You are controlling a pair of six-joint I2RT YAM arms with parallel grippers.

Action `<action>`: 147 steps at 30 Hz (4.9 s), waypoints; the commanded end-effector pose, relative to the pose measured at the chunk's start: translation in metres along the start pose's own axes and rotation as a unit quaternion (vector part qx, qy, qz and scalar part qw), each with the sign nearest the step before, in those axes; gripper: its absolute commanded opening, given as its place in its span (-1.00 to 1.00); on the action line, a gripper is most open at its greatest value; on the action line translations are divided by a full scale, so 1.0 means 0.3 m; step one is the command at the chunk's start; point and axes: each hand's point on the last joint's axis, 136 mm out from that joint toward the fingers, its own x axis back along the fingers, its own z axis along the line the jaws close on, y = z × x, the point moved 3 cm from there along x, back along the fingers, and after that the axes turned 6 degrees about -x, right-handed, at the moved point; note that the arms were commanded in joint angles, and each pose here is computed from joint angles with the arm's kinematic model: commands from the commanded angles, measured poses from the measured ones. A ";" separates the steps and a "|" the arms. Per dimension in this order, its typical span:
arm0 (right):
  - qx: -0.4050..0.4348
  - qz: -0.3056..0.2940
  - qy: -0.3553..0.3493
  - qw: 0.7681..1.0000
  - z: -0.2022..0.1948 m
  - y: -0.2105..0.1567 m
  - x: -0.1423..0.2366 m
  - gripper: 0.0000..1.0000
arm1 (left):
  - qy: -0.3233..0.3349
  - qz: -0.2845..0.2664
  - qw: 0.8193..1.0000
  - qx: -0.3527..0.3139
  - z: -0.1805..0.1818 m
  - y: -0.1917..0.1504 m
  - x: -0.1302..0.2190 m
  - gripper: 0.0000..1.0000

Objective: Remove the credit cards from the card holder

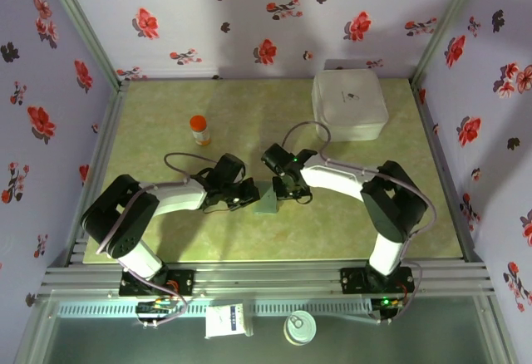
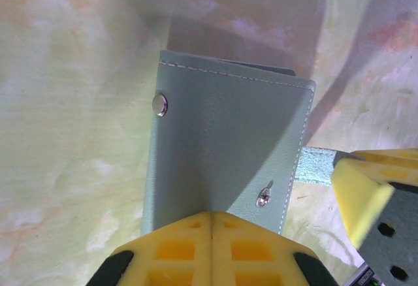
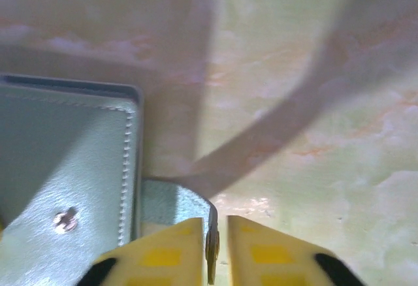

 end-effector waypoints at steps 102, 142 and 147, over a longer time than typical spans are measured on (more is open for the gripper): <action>0.019 -0.022 0.011 1.000 -0.097 0.011 0.172 -0.94 | 0.014 -0.039 0.999 -0.027 0.033 0.070 0.030 -0.85; -0.007 0.009 0.060 0.998 -0.070 -0.004 -0.064 -1.00 | 0.111 -0.042 0.993 -0.002 0.185 0.027 0.091 -0.93; -0.012 0.014 0.055 0.998 -0.081 -0.012 -0.081 -1.00 | 0.114 -0.050 0.992 -0.002 0.191 0.027 0.108 -0.93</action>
